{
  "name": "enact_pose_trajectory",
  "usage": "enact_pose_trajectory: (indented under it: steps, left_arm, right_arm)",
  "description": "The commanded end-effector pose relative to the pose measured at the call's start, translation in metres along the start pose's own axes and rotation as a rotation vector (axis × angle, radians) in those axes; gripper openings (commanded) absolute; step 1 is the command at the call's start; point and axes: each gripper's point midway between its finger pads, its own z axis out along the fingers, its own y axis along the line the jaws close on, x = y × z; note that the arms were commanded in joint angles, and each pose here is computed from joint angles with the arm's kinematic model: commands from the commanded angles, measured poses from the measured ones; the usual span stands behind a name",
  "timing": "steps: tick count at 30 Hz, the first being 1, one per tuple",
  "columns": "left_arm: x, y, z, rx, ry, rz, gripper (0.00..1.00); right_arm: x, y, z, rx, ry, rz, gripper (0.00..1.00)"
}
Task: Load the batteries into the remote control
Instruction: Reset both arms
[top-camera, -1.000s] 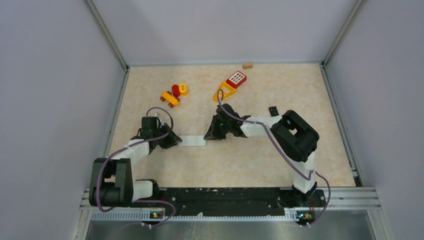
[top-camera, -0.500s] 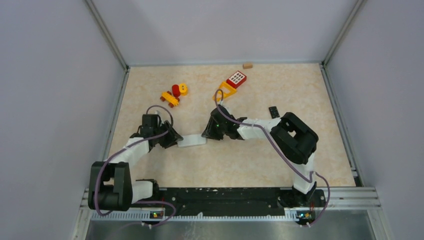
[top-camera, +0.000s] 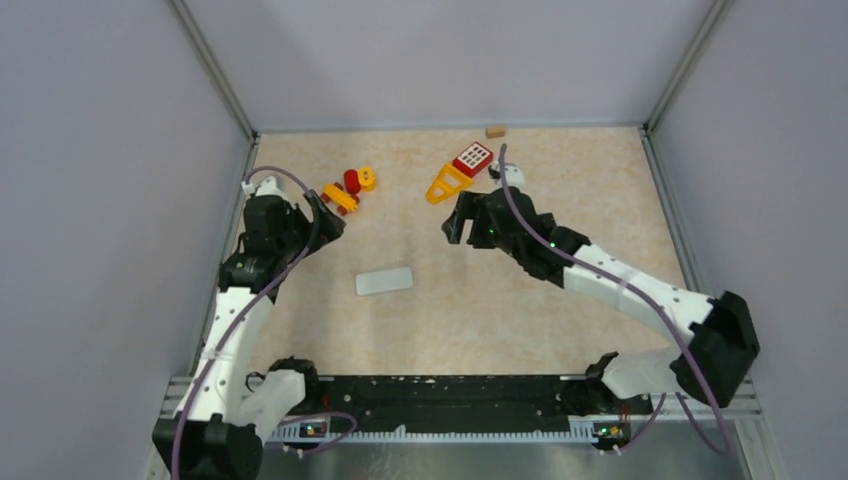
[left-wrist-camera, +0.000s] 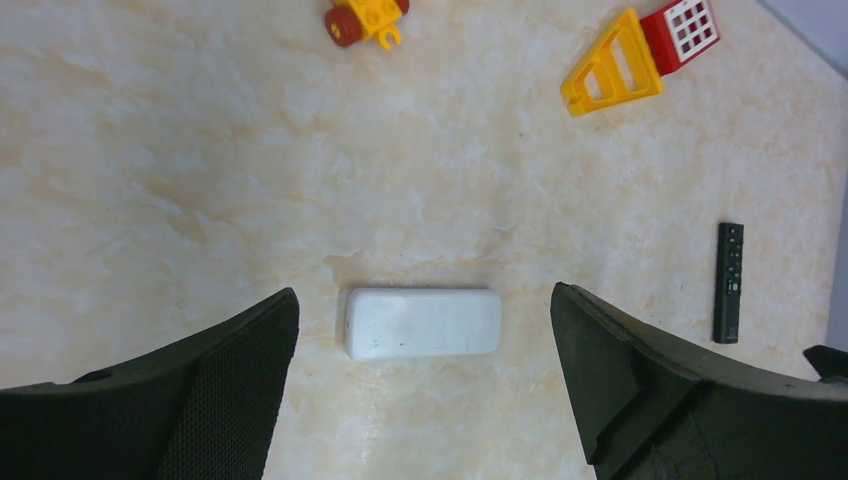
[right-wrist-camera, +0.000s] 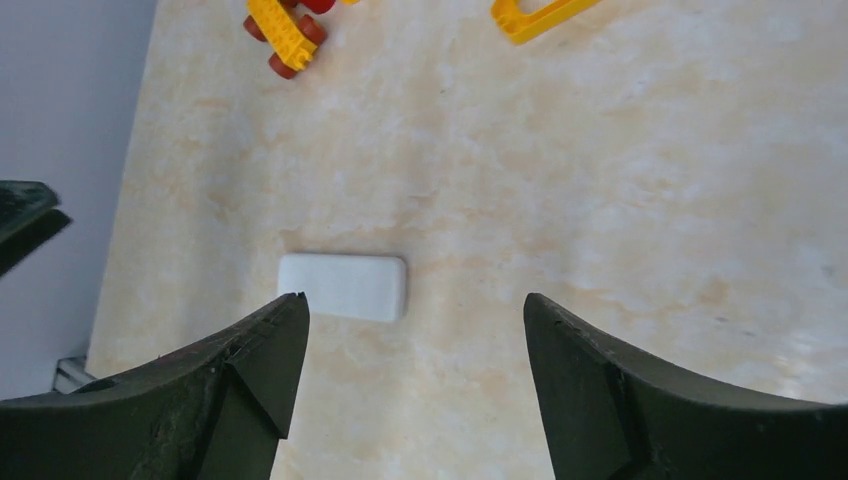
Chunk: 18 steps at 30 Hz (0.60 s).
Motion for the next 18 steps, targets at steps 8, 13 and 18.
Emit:
enact_pose_trajectory:
  steps: [8, 13, 18]
  left_arm:
    - [-0.068, -0.017, -0.152, 0.031, -0.422, 0.225, 0.99]
    - [-0.069, -0.024, -0.208, 0.112, -0.580, 0.276, 0.99]
    - [-0.069, -0.018, -0.246, 0.099, -0.668, 0.286, 0.99]
  right_arm:
    - [-0.098, -0.115, -0.199, 0.424, -0.459, -0.131, 0.92]
    - [-0.124, -0.143, -0.278, 0.499, -0.638, -0.117, 0.92]
    - [-0.136, -0.164, -0.332, 0.558, -0.767, -0.083, 0.93]
